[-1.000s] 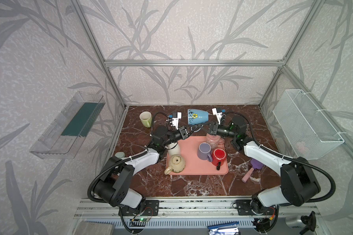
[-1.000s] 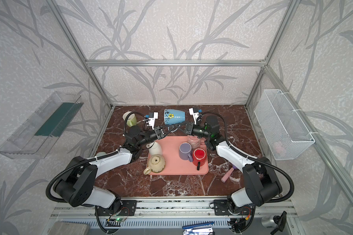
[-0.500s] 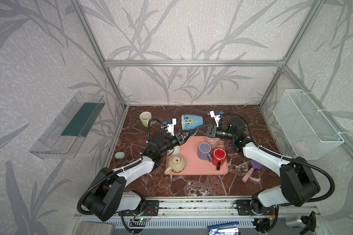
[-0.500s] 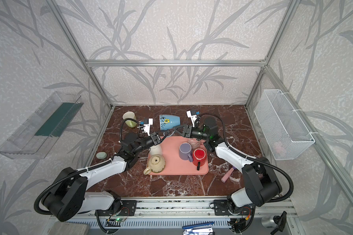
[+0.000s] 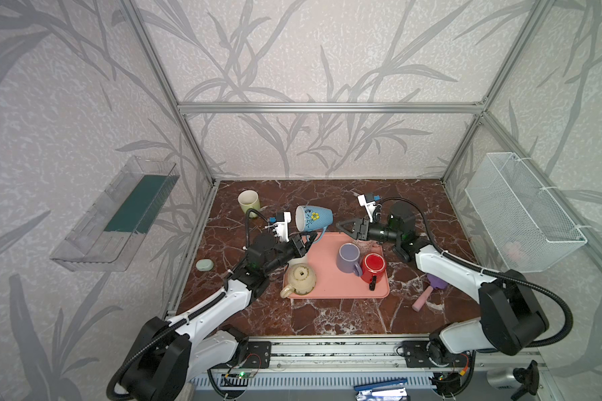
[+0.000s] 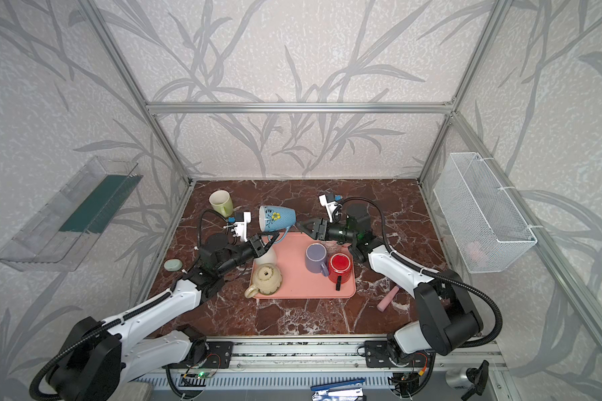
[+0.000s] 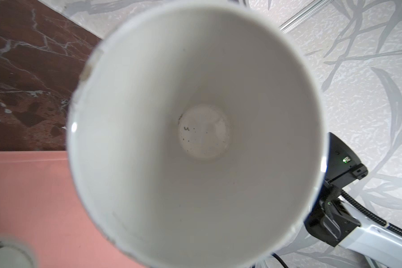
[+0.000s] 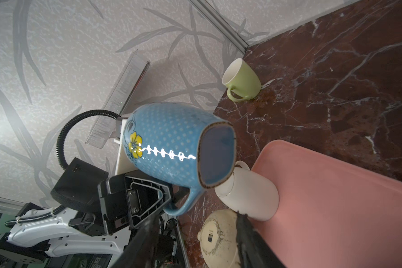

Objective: Turn the mug right side up
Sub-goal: Place the mug at the top-left of the table.

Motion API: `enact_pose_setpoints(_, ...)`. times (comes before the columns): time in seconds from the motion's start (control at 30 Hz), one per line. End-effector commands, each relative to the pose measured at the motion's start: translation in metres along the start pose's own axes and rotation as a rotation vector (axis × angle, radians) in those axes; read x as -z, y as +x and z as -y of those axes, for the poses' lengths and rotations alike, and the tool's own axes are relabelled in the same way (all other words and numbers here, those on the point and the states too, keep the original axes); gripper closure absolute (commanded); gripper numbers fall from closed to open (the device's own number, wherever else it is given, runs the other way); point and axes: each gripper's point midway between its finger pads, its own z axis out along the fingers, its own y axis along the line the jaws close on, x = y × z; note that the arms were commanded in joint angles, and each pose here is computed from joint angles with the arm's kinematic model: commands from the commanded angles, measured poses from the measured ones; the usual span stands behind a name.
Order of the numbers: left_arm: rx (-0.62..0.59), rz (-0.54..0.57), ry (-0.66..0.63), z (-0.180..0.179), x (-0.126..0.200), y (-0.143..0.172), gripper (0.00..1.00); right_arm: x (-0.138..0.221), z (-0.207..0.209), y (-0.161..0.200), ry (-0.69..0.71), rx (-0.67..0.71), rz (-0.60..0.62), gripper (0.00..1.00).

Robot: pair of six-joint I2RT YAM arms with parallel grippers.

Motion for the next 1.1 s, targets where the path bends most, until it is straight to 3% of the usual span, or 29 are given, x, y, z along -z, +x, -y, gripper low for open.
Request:
enact_pose_setpoints(0.0, -0.066, 0.055, -0.045, 0.003, 0.009, -0.020, 1.00, 0.008, 0.001, 0.003, 0.057, 0.071, -0.007, 0.43)
enact_pose_setpoints(0.63, -0.257, -0.081, -0.505, -0.044, 0.032, -0.051, 1.00, 0.011, 0.036, 0.021, 0.294, 0.180, -0.081, 0.37)
enact_pose_setpoints(1.07, -0.392, -0.161, -0.765, -0.077, 0.026, -0.088, 1.00, 0.023, 0.050, 0.025, 0.425, 0.241, -0.081, 0.37)
